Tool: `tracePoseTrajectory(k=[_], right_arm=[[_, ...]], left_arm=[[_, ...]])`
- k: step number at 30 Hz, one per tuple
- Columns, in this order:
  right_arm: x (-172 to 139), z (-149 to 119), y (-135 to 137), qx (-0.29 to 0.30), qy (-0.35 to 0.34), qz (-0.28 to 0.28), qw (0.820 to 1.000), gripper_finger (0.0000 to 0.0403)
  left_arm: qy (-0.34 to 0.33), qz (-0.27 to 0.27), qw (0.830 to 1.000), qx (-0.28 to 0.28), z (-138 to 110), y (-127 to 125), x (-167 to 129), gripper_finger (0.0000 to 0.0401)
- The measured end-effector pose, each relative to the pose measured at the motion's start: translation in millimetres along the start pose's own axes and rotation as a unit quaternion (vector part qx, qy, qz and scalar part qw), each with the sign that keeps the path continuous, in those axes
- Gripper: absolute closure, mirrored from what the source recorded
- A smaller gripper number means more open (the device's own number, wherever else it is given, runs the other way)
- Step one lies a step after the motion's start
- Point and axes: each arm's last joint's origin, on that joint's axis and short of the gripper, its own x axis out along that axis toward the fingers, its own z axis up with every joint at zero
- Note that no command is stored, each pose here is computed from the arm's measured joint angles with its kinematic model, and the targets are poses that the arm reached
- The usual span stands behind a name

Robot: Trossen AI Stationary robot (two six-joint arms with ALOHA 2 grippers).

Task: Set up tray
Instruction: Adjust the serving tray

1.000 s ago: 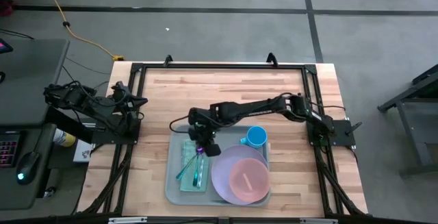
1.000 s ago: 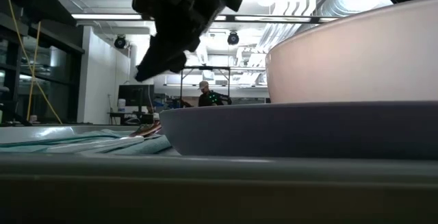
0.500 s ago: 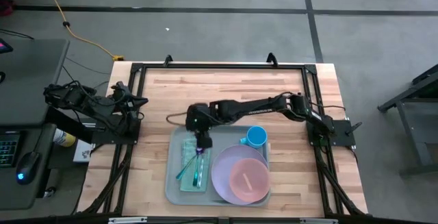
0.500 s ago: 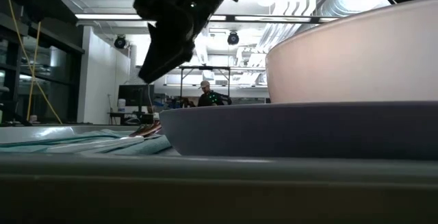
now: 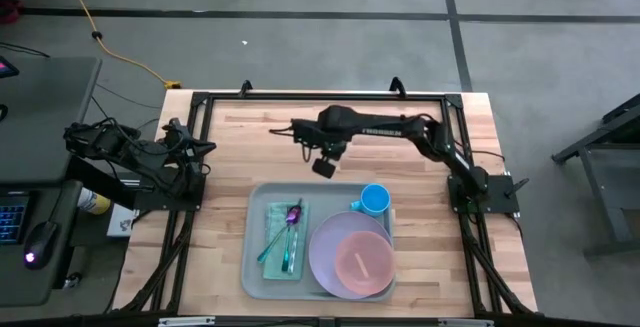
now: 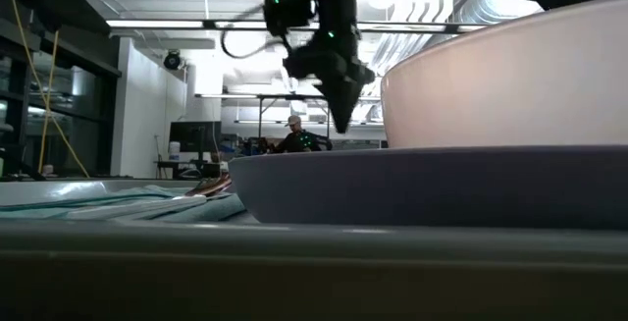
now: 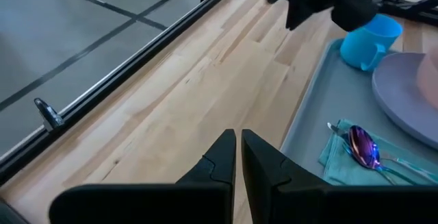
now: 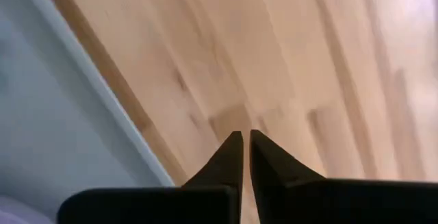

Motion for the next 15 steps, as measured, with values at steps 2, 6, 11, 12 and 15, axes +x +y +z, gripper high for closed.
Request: tracePoseTrajectory(k=[2, 6, 11, 12, 15], right_arm=[[8, -4, -13, 0.011, 0.031, -0.009, 0.999, 0.0401], [8, -18, -46, 0.067, 0.034, -0.007, 0.997, 0.0402], [-28, -71, -83, 0.155, -0.038, 0.018, 0.987, 0.0402], [-36, -86, -89, 0.176, -0.060, 0.028, 0.982, 0.0403], [-54, -140, -98, 0.253, -0.125, 0.069, 0.957, 0.0403]], left_arm=[[0.000, 0.000, 1.000, 0.005, 0, 0, 0, 0.0345], [0.000, 0.000, 1.000, 0.012, 0, 0, 0, 0.0345], [0.005, 0.003, 1.000, 0.020, -1, 1, 0, 0.0345], [0.009, 0.005, 1.000, 0.023, -2, 1, 0, 0.0345], [0.014, 0.008, 0.999, 0.029, -3, 2, 0, 0.0345]])
